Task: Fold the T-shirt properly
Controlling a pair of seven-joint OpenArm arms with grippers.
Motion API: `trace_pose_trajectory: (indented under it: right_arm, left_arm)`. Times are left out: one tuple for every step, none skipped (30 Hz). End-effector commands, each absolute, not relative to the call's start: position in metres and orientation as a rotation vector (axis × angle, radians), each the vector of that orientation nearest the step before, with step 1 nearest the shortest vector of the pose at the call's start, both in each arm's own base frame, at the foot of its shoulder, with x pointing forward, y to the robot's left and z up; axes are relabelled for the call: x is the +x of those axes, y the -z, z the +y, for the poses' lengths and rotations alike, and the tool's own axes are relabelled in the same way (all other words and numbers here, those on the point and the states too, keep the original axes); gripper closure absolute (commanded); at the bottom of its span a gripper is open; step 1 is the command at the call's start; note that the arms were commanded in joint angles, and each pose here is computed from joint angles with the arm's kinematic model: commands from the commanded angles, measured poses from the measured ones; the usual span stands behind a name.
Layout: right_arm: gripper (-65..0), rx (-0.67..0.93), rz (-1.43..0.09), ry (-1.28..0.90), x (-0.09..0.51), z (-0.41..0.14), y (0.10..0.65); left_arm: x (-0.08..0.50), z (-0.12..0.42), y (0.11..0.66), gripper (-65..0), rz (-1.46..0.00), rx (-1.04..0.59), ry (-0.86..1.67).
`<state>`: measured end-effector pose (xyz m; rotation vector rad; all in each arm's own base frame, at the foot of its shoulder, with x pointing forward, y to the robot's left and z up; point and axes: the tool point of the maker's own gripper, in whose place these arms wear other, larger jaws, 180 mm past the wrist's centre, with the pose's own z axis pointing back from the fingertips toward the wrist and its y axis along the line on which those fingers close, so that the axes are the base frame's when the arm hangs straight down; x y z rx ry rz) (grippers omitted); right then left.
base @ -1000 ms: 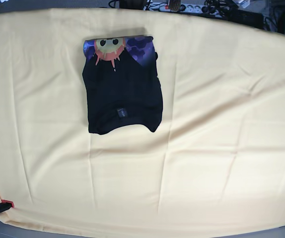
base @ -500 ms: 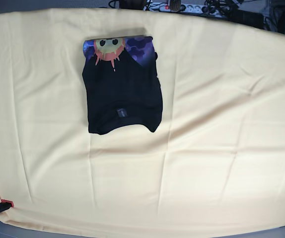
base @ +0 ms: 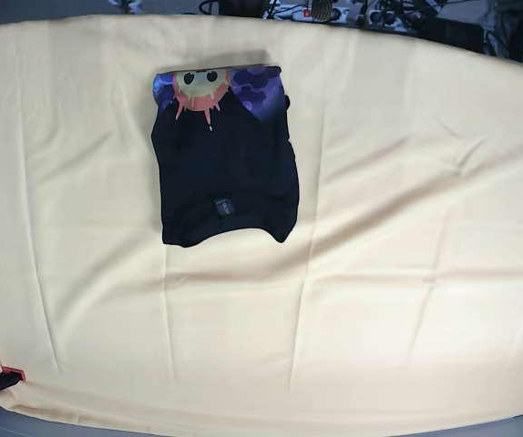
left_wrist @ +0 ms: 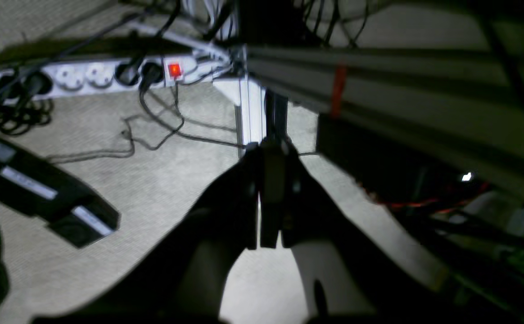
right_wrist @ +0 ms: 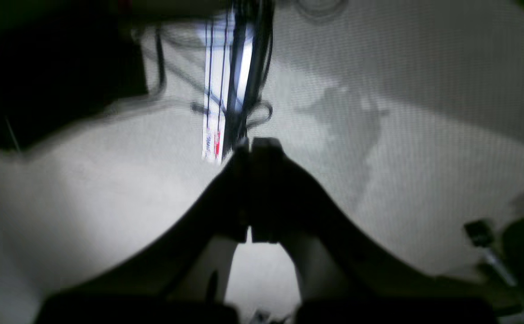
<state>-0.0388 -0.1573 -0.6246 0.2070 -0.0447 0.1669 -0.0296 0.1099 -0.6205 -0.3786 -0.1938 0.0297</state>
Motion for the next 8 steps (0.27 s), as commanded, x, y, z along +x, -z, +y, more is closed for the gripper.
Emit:
trace_pose_trajectory:
  right_arm:
    - [0.0, 0.200, -0.031, -0.171, -0.048, -0.155, 0.625]
    - [0.0, 0.189, -0.031, -0.170, -0.049, -0.151, 0.626]
    - [0.0, 0.186, -0.030, -0.172, -0.049, -0.145, 0.627]
    - [0.0, 0.185, -0.029, -0.177, -0.050, -0.139, 0.627]
    - [0.0, 0.182, -0.029, -0.182, -0.051, -0.135, 0.628]
    - [0.0, 0.184, -0.028, -0.189, -0.052, -0.131, 0.628]
    - [0.0, 0.184, -0.027, -0.196, -0.052, -0.127, 0.628]
    - [0.0, 0.186, -0.027, -0.202, -0.052, -0.124, 0.629]
  left_arm:
    - [-0.042, 0.099, 0.620, 0.0, -0.173, -0.387, -0.021]
    - [-0.045, 0.091, 0.622, 0.0, -0.165, -0.376, -0.006]
    - [-0.048, 0.084, 0.623, 0.0, -0.157, -0.368, 0.013]
    - [-0.050, 0.073, 0.623, 0.0, -0.156, -0.369, 0.031]
    - [-0.050, 0.058, 0.623, 0.0, -0.164, -0.380, 0.047]
    - [-0.051, 0.048, 0.622, 0.0, -0.171, -0.385, 0.064]
    - [-0.052, 0.044, 0.622, 0.0, -0.172, -0.382, 0.077]
    - [-0.054, 0.036, 0.621, 0.0, -0.169, -0.393, 0.082]
